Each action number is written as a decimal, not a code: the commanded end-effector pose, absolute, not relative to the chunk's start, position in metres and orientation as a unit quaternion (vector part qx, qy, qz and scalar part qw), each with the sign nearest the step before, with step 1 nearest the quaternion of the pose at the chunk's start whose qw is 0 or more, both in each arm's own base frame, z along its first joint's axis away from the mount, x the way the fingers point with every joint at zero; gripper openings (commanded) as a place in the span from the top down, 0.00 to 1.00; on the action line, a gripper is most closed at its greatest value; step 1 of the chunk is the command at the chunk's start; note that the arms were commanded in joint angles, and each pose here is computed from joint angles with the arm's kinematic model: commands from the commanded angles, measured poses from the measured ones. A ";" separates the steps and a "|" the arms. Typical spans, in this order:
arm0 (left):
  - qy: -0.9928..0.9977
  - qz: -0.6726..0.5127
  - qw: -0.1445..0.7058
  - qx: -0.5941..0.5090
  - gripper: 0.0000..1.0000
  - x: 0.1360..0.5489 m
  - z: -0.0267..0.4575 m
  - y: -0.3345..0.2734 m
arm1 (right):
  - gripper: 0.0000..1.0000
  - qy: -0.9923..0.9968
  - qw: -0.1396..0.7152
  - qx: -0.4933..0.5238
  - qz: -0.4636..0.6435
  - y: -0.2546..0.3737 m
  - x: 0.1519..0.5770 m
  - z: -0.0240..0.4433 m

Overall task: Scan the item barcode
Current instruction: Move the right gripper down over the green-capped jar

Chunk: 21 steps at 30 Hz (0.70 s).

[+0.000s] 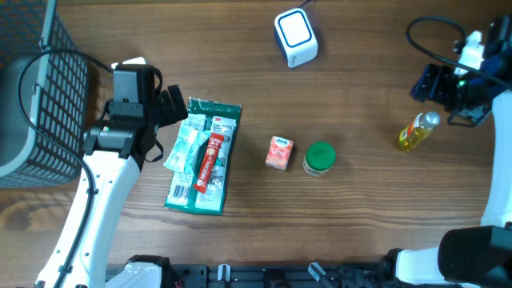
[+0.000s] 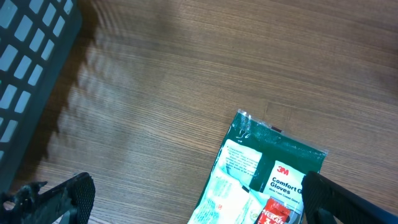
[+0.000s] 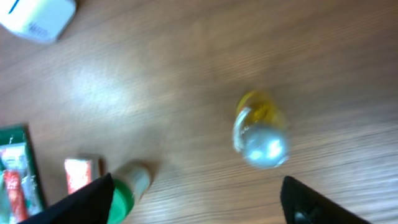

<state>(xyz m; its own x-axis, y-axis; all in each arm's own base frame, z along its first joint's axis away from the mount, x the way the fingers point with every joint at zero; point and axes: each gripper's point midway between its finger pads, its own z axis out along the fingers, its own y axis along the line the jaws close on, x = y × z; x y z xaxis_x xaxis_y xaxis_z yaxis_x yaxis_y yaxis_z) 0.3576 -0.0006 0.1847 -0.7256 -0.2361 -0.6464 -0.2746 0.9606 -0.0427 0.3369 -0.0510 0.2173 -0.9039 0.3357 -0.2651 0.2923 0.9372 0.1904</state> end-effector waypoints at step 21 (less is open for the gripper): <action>0.924 0.027 0.352 -0.148 0.00 0.360 0.191 0.002 | 0.00 0.882 -0.028 0.451 0.136 0.135 0.288 0.170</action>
<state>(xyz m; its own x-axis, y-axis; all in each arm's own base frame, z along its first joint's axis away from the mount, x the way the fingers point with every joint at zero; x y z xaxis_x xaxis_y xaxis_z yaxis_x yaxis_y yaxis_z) 0.3576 -0.0006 0.1847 -0.7256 -0.2361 -0.6464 -0.2746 0.9606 -0.0427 0.3034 0.1257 0.1850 -0.7448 0.6615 0.0882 0.6547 0.6987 0.2882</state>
